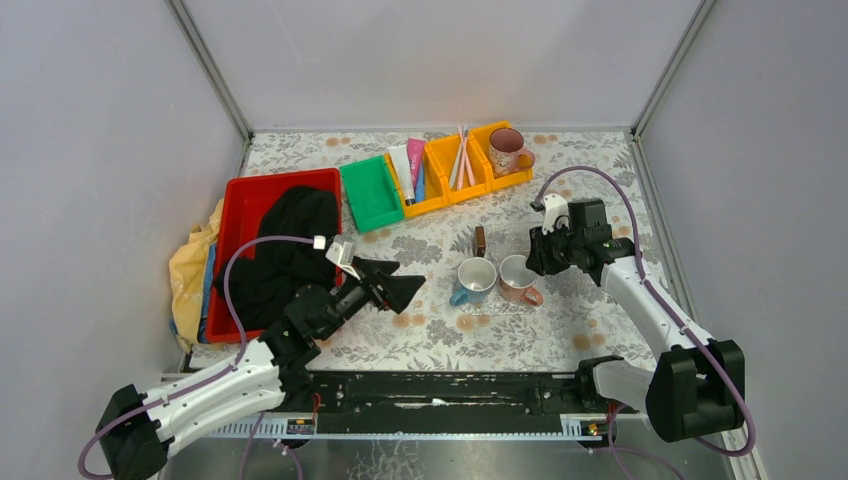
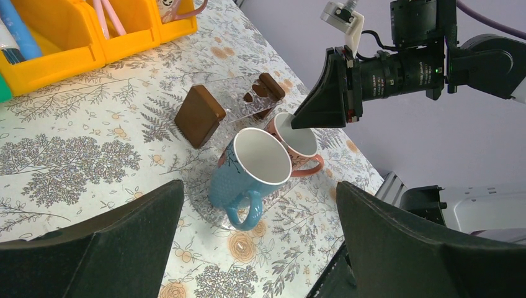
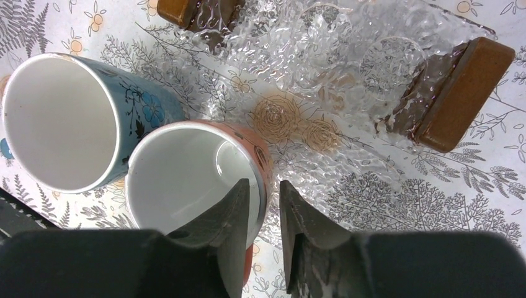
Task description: Prepare toiletry sets of a toothbrush and toothpaste on the tray
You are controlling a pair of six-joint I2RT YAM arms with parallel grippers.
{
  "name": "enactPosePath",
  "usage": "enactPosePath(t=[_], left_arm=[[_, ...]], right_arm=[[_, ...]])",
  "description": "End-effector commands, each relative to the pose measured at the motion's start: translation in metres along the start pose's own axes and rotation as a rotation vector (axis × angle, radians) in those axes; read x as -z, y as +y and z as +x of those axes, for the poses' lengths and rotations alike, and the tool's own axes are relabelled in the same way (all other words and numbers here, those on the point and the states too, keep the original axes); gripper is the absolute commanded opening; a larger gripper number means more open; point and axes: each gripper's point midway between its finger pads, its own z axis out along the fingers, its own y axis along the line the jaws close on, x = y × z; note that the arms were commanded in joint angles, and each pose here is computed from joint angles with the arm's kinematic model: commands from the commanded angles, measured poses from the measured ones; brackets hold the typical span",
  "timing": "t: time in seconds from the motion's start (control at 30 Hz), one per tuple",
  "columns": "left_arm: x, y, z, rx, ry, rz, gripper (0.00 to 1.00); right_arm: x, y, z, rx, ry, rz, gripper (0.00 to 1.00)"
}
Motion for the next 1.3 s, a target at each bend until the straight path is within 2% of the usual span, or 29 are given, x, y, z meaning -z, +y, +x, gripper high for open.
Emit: enactPosePath(t=[0.0, 0.23, 0.37, 0.83, 1.27], left_arm=[[-0.001, 0.000, -0.010, 0.000, -0.032, -0.008, 1.00], [0.003, 0.000, -0.012, -0.002, -0.039, -0.011, 1.00], [0.004, 0.001, -0.011, 0.000, -0.041, -0.009, 1.00], [0.005, 0.001, -0.004, 0.023, -0.029, 0.003, 1.00], [0.006, 0.005, 0.000, 0.018, -0.013, -0.012, 1.00]], right_arm=[[0.010, 0.006, -0.019, 0.033, -0.061, -0.023, 0.34], [0.026, 0.014, -0.029, 0.074, -0.094, -0.049, 0.56], [0.038, 0.018, -0.038, 0.107, -0.139, -0.078, 0.63], [0.055, 0.020, -0.092, 0.226, -0.187, -0.175, 0.67], [0.050, 0.014, -0.161, 0.247, -0.250, -0.225, 0.68]])
